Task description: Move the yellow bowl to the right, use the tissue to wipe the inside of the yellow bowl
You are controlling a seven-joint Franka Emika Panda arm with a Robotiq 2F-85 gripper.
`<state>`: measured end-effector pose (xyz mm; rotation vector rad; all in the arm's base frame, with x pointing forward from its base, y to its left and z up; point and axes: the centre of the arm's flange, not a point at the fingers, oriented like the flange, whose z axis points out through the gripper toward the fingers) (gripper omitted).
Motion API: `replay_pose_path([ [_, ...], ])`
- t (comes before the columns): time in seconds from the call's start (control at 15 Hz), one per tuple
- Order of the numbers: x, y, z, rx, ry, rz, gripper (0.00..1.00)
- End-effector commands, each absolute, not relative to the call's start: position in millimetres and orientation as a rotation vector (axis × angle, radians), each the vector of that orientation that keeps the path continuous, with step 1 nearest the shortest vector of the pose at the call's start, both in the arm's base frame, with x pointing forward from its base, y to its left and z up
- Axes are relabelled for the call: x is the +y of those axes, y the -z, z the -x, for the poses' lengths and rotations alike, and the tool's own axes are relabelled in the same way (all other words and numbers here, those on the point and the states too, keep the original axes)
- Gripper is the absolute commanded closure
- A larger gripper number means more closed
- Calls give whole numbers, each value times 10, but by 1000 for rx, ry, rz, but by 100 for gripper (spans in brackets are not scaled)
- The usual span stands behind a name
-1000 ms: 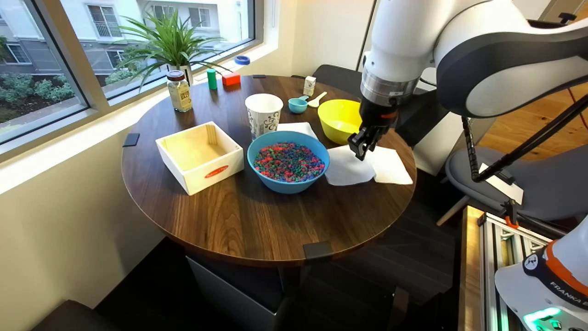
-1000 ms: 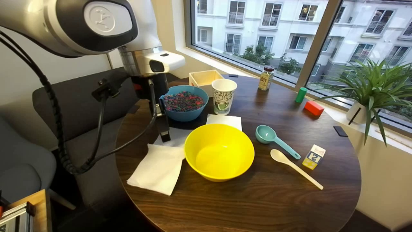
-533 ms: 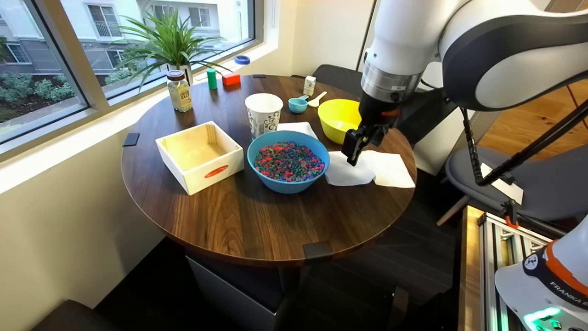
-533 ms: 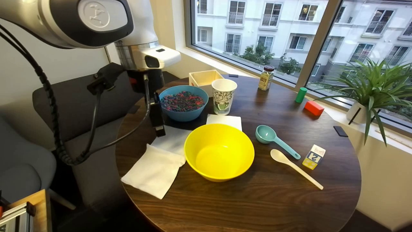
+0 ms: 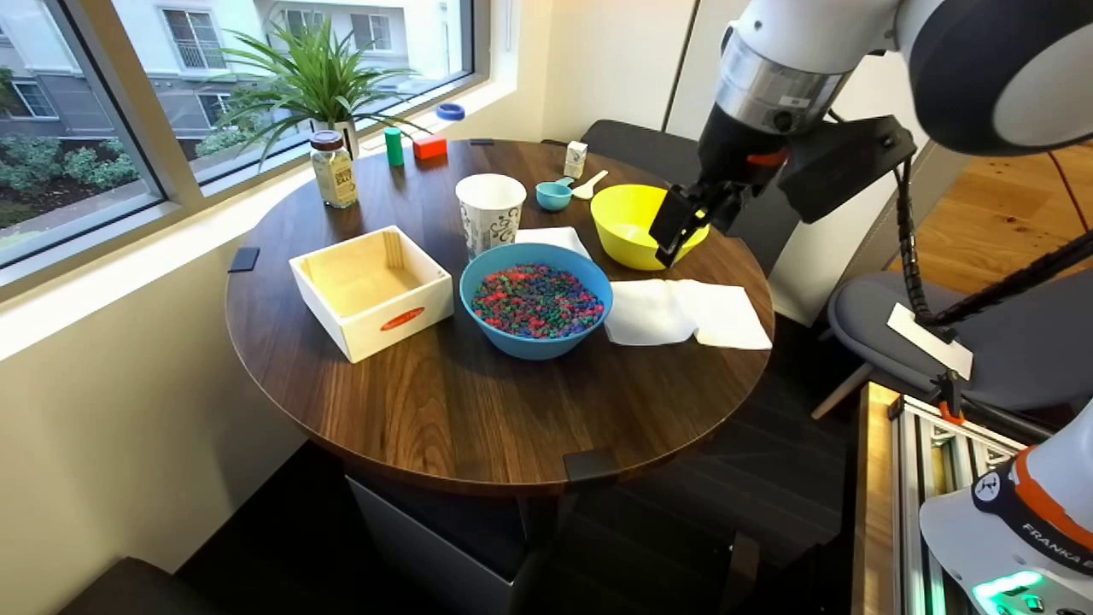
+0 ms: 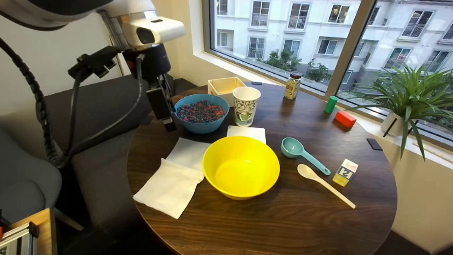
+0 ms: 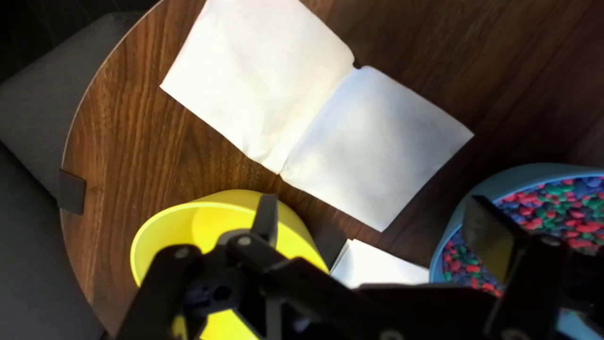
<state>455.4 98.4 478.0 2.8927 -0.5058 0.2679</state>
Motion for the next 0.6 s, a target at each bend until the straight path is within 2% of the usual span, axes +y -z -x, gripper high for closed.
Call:
replay_pose_path([
  [0.0, 990, -5119, -4184, -583, -403, -2830, 0],
  [0.13, 975, -5289, -4060, -586, -436, -2836, 0],
  [0.2, 991, -5202, -4311, -559, -418, -2858, 0],
  [0.53, 970, -5329, -4152, -568, -451, -2846, 0],
])
